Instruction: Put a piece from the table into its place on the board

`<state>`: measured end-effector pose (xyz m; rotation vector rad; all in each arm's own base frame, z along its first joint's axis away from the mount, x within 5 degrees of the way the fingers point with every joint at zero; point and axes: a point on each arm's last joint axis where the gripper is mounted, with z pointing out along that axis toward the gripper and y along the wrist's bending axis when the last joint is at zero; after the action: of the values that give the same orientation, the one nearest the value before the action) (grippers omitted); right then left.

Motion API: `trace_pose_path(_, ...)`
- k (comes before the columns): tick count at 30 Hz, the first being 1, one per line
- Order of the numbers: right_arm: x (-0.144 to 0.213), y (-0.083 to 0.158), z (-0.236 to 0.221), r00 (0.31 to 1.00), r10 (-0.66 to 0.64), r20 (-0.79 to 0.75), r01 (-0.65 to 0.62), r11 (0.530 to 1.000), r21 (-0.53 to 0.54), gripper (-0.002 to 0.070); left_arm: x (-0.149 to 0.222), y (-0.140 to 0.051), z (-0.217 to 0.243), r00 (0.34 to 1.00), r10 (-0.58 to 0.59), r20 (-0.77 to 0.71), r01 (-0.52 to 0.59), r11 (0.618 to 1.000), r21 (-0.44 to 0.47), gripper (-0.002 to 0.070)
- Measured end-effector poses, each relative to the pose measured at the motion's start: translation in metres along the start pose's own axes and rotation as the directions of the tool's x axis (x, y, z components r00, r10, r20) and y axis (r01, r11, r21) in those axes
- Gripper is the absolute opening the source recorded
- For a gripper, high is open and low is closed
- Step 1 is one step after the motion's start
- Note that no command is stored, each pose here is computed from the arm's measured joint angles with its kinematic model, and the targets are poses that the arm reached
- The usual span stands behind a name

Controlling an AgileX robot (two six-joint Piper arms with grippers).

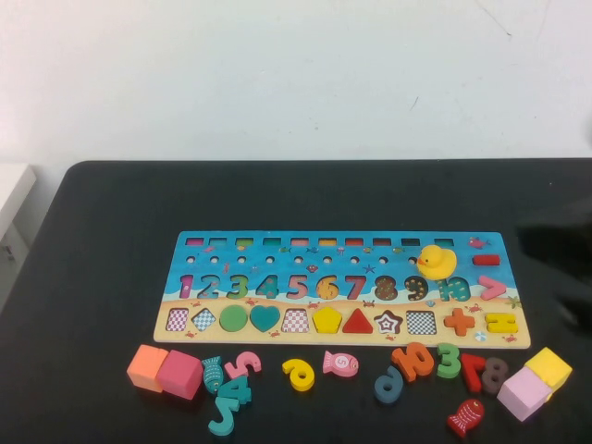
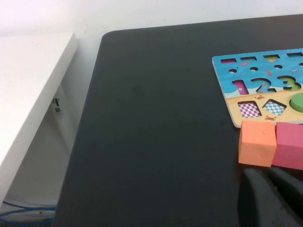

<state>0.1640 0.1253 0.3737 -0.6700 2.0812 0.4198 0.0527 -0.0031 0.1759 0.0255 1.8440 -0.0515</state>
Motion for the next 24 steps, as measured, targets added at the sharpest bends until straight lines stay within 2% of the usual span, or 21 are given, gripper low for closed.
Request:
trace_pose_path(5, 0.040, 0.000, -0.031, 0.998, 0.000, 0.063, 0.000, 1.000, -0.002, 0.0019, 0.000, 0.000, 0.000, 1.000, 0.000, 0.000, 0.000, 1.000, 0.000, -0.0002)
trace_pose_path(12, 0.074, 0.000, -0.061, 0.992, -0.002, 0.126, 0.003, 1.000, -0.004, 0.0019, 0.000, 0.000, 0.000, 1.000, 0.000, 0.000, 0.000, 1.000, 0.000, -0.0002)
trace_pose_path(15, 0.086, 0.000, -0.064, 0.997, -0.003, 0.083, 0.003, 1.000, -0.005, 0.0019, 0.000, 0.000, 0.000, 1.000, 0.000, 0.000, 0.000, 1.000, 0.000, -0.0002)
trace_pose_path(21, 0.115, -0.004, -0.055, 0.991, -0.025, -0.133, 0.028, 0.999, 0.022, 0.0019, 0.000, 0.000, 0.000, 1.000, 0.000, 0.000, 0.000, 1.000, 0.000, -0.0002)
trace_pose_path(24, 0.133, -0.007, -0.045, 0.987, -0.040, -0.154, 0.047, 0.998, 0.044, 0.0019, 0.000, 0.000, 0.000, 1.000, 0.000, 0.000, 0.000, 1.000, 0.000, -0.0002)
